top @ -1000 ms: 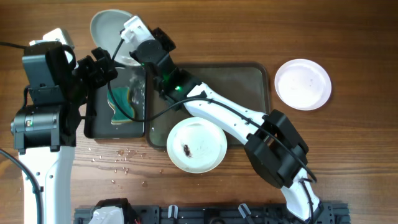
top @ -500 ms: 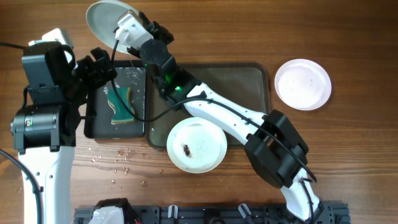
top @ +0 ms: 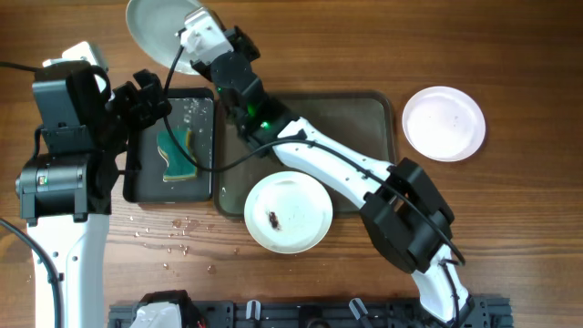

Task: Clean dirty plates on tray and stack at the side
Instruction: 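Tilt the plate over the water tray with the right gripper to drain, then carry the plate right and set it on the cleaned plate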

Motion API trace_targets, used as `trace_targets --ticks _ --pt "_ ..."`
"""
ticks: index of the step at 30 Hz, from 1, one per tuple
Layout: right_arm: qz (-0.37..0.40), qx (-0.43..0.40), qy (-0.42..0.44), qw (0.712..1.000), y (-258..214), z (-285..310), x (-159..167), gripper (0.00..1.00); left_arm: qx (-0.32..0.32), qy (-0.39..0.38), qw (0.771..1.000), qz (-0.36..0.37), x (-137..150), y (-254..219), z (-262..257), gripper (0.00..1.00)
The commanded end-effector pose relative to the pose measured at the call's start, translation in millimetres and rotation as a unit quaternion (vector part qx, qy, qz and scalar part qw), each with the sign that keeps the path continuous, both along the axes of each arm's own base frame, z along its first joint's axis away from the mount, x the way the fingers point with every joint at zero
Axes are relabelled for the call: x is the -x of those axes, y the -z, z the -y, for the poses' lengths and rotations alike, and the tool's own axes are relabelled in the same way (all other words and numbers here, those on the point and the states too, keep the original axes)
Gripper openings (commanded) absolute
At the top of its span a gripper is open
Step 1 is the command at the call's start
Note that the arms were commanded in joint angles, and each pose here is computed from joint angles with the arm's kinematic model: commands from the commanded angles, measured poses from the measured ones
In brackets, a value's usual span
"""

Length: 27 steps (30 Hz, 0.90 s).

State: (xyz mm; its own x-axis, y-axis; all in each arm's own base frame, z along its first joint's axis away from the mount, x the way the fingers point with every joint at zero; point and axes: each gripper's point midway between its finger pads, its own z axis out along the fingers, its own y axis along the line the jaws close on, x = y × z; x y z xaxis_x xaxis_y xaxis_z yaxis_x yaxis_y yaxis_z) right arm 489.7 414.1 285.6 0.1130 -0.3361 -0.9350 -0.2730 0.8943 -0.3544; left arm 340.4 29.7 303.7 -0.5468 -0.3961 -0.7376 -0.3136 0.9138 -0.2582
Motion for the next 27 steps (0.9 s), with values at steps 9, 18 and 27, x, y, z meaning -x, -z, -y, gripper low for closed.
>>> trace_targets --ticks 9,18,27 --pt "-0.063 -0.061 0.000 0.996 20 0 -4 0.04 0.001 -0.007 1.000 0.005 1 -4 -3 1.00" --pt "-0.243 -0.123 0.029 0.962 98 8 12 0.04 0.001 -0.008 1.000 0.005 1 -4 -3 1.00" --pt "-0.379 -0.145 0.058 0.912 135 27 43 0.04 0.001 -0.008 1.000 0.005 1 -4 -3 1.00"
